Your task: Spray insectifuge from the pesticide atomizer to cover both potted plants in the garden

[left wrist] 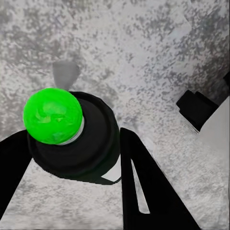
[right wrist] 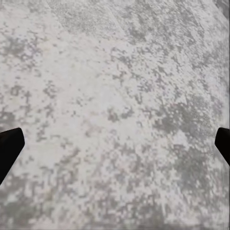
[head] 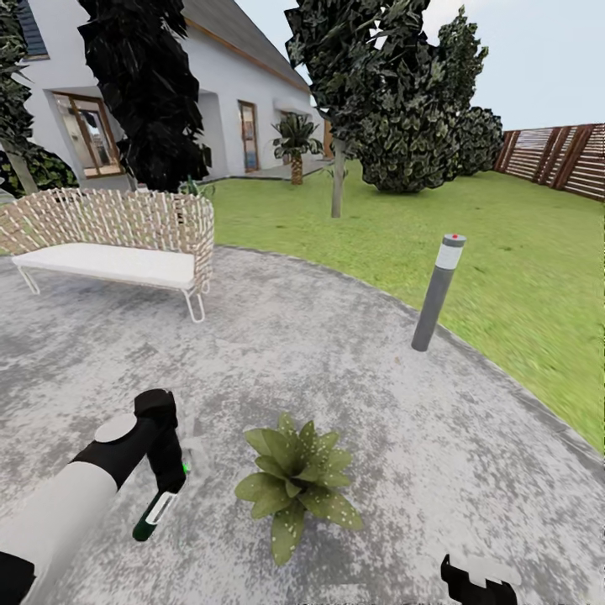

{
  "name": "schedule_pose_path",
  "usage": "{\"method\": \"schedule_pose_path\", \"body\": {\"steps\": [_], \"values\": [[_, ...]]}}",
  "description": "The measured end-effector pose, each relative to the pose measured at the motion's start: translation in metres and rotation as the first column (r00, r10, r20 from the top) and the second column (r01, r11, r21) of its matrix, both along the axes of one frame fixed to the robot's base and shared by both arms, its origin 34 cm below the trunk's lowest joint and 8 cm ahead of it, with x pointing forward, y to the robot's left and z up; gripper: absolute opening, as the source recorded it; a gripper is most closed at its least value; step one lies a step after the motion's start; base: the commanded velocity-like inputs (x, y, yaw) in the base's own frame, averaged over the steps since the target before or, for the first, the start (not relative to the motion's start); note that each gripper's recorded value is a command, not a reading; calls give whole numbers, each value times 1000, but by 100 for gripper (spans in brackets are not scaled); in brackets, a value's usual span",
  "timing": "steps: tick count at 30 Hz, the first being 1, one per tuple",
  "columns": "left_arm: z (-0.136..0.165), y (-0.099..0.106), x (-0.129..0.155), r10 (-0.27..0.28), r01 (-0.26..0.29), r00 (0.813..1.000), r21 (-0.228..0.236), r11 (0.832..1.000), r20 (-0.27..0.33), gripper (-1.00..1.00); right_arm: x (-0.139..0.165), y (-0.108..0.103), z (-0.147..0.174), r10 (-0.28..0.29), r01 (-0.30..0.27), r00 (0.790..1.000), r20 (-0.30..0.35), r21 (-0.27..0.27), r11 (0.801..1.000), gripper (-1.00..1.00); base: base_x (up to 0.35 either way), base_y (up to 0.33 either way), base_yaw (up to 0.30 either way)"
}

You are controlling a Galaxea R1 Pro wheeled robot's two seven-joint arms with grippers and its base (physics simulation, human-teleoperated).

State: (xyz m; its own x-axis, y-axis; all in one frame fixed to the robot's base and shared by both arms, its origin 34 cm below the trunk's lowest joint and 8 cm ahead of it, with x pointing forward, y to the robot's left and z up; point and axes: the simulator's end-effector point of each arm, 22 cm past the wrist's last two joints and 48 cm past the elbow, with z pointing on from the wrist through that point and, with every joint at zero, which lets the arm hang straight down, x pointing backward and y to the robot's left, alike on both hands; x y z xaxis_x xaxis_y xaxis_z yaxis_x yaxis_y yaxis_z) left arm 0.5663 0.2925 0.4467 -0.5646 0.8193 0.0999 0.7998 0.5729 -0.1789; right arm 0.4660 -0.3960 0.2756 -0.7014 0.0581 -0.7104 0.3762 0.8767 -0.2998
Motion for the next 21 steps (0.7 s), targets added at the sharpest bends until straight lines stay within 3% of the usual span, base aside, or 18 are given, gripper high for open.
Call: {"method": "schedule_pose_path", "body": {"steps": [2, 4, 9, 11, 16, 19, 21], "values": [[-2, 11, -2, 12, -12, 1000, 10, 1000, -8, -100, -1, 1, -1, 1, -1, 1000, -2, 1, 1000, 100, 0, 0, -18], [-1, 6, -1, 11, -11, 1000, 3, 1000, -4, -100, -1, 1, -1, 1, -1, 1000, -4, 1, 1000, 100, 0, 0, -5], [-4, -45, -2, -42, 42, 999, -54, 998, -8, -100, -1, 0, -1, 1, -1, 1000, -2, 0, 1000, 100, 0, 0, -1], [-16, -56, -20, -41, 37, 998, -83, 996, -44, -100, -1, 1, -1, 1, -1, 1000, -2, 0, 1000, 100, 0, 0, 0], [-61, -110, -88, -87, 67, 988, -154, 986, -127, -100, -1, 1, -1, 1, -1, 1000, -3, 0, 1000, 100, 0, 0, 0], [-66, -112, -95, -80, 59, 987, -156, 986, -136, -100, -1, 1, -1, 2, -2, 1000, -4, 0, 1000, 100, 0, 0, 0], [-62, -105, -84, -34, 15, 992, -163, 987, -118, -100, -1, 1, -1, 2, -2, 1000, -3, 0, 1000, 100, 0, 0, 0]]}}
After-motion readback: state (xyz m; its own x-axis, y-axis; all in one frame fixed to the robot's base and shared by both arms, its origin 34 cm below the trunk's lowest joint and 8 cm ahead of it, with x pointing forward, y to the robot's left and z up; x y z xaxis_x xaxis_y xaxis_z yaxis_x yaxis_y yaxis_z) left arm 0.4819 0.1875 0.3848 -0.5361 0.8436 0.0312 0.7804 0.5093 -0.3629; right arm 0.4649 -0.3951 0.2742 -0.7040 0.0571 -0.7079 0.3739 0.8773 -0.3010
